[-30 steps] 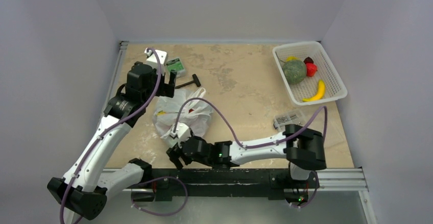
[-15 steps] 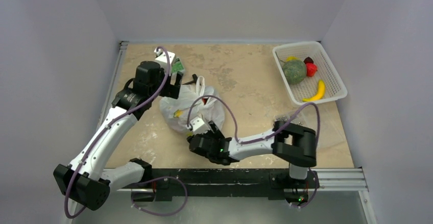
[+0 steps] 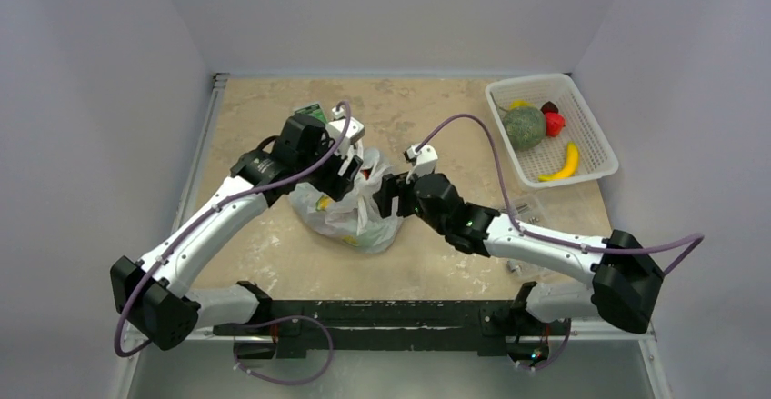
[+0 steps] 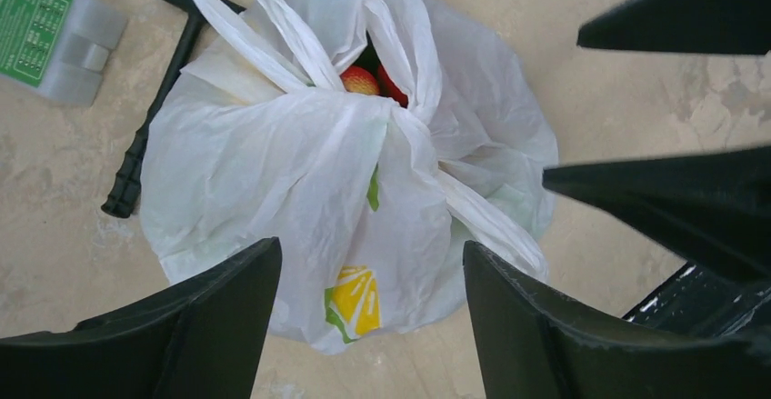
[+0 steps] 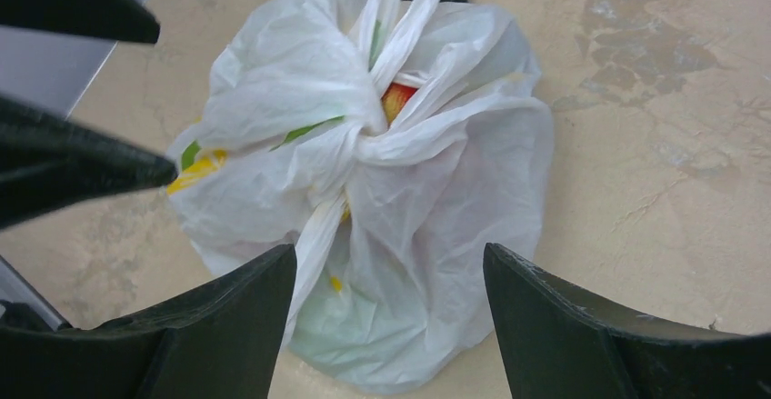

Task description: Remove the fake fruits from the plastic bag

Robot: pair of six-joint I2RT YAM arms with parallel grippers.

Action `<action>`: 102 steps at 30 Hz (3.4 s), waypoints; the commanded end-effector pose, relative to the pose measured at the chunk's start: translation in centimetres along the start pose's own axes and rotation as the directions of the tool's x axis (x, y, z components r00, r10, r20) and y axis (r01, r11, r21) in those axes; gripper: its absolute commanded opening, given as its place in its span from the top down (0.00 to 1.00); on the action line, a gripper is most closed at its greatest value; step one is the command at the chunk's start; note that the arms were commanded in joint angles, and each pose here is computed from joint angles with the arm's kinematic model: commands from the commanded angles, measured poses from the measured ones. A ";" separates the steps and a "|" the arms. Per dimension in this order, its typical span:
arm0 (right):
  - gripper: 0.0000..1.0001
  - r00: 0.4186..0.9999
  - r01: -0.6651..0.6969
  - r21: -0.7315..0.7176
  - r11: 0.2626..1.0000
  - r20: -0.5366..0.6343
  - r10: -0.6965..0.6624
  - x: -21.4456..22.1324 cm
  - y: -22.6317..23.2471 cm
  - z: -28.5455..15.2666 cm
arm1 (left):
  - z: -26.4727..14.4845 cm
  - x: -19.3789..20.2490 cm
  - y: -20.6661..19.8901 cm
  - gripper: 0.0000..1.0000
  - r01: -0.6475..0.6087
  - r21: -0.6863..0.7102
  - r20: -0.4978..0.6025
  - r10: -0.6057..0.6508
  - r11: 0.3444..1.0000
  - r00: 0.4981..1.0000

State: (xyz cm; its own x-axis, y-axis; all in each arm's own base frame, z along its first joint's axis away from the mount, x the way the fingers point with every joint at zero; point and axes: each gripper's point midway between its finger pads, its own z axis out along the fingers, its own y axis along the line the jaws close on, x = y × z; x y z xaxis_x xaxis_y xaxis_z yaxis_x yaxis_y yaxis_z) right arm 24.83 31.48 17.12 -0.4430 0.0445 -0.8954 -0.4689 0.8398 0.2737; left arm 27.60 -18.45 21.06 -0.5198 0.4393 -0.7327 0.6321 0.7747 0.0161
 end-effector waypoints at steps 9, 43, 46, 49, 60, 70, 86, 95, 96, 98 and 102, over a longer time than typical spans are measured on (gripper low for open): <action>0.31 0.963 -0.268 -0.174 0.948 -0.051 0.263 -3.7 -0.7 2.4 | 4.5 1.9 -1.2 0.51 0.002 0.031 -0.213 0.005 1.000 0.977; 0.78 0.868 -0.484 -0.130 0.865 -0.194 0.457 -1.1 -0.8 9.7 | 3.9 2.2 0.5 1.00 -0.045 -0.050 -0.234 0.032 0.998 0.972; 0.87 0.877 -0.474 -0.149 0.868 -0.169 0.450 -1.9 -0.8 8.9 | 3.3 2.3 1.9 1.00 -0.058 -0.125 -0.231 0.028 0.990 0.973; 1.00 0.886 -0.459 -0.188 0.868 -0.163 0.434 -2.4 -0.4 8.2 | 2.8 2.5 3.3 1.00 -0.076 -0.197 -0.231 0.028 0.977 0.973; 1.00 0.900 -0.437 -0.302 0.848 -0.139 0.414 -3.4 0.6 6.4 | 0.8 0.7 2.8 0.92 -0.041 -0.141 -0.119 0.025 0.989 0.993; 1.00 0.904 -0.428 -0.344 0.836 -0.163 0.395 -3.5 1.5 6.2 | 2.7 0.3 -0.7 0.17 -0.021 0.015 -0.110 0.022 1.000 0.994; 1.00 0.899 -0.438 -0.254 0.862 -0.144 0.414 -3.6 -0.1 5.4 | 2.7 2.2 4.5 1.00 -0.061 -0.286 -0.239 -0.010 0.956 0.971; 1.00 0.890 -0.454 -0.241 0.858 -0.158 0.427 -3.2 -1.9 4.3 | 0.9 2.0 7.5 1.00 0.001 -0.389 -0.194 -0.083 0.921 0.977; 1.00 0.891 -0.453 -0.232 0.861 -0.161 0.425 -3.1 -2.3 4.2 | 0.5 2.0 8.1 1.00 0.001 -0.413 -0.190 -0.088 0.911 0.978; 1.00 0.887 -0.460 -0.230 0.858 -0.171 0.429 -2.9 -3.0 3.8 | -0.4 2.1 9.5 1.00 0.039 -0.494 -0.158 -0.134 0.869 0.978; 1.00 0.870 -0.489 -0.202 0.849 -0.184 0.457 -2.2 -5.4 3.0 | -2.5 1.9 12.1 1.00 0.104 -0.604 -0.089 -0.197 0.790 0.976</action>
State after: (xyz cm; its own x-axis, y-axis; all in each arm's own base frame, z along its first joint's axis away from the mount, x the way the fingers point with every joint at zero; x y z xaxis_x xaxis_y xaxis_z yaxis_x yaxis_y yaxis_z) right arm 30.78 30.80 16.81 -0.7347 0.3238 -0.5962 -0.3451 0.5782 0.7393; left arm 31.84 -11.26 18.22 -0.7004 0.4308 -0.5690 0.3234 0.9023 0.2851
